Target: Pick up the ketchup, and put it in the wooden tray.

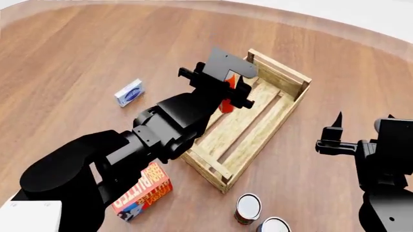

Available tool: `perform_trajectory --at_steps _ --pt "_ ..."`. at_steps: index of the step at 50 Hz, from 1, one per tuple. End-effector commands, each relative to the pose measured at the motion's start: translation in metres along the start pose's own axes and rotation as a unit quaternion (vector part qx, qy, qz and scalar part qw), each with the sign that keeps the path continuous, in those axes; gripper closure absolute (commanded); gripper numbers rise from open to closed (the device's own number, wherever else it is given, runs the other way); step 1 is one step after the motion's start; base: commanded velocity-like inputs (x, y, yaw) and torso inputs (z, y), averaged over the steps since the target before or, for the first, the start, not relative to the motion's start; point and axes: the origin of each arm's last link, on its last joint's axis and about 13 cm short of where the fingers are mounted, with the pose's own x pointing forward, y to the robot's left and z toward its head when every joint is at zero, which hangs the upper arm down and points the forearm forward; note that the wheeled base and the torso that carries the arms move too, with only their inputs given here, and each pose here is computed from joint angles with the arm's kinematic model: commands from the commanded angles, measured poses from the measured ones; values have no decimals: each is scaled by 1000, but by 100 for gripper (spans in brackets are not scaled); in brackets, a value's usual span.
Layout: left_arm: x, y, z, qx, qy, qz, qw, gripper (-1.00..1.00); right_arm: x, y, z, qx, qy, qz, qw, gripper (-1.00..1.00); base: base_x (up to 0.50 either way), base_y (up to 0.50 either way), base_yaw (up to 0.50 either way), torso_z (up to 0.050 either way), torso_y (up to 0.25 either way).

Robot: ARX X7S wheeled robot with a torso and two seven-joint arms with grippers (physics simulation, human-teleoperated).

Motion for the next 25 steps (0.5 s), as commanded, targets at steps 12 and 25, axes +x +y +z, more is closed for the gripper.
perform_trajectory --at_steps 12,25 --pt "1 0 7 -4 -7 -1 1000 100 0 0 0 0 -2 -2 1000 -100 -1 0 0 3 -113" --pt "1 -1 6 -15 -7 0 1000 100 0 0 0 1 -3 -5 1000 -100 0 0 0 1 -34"
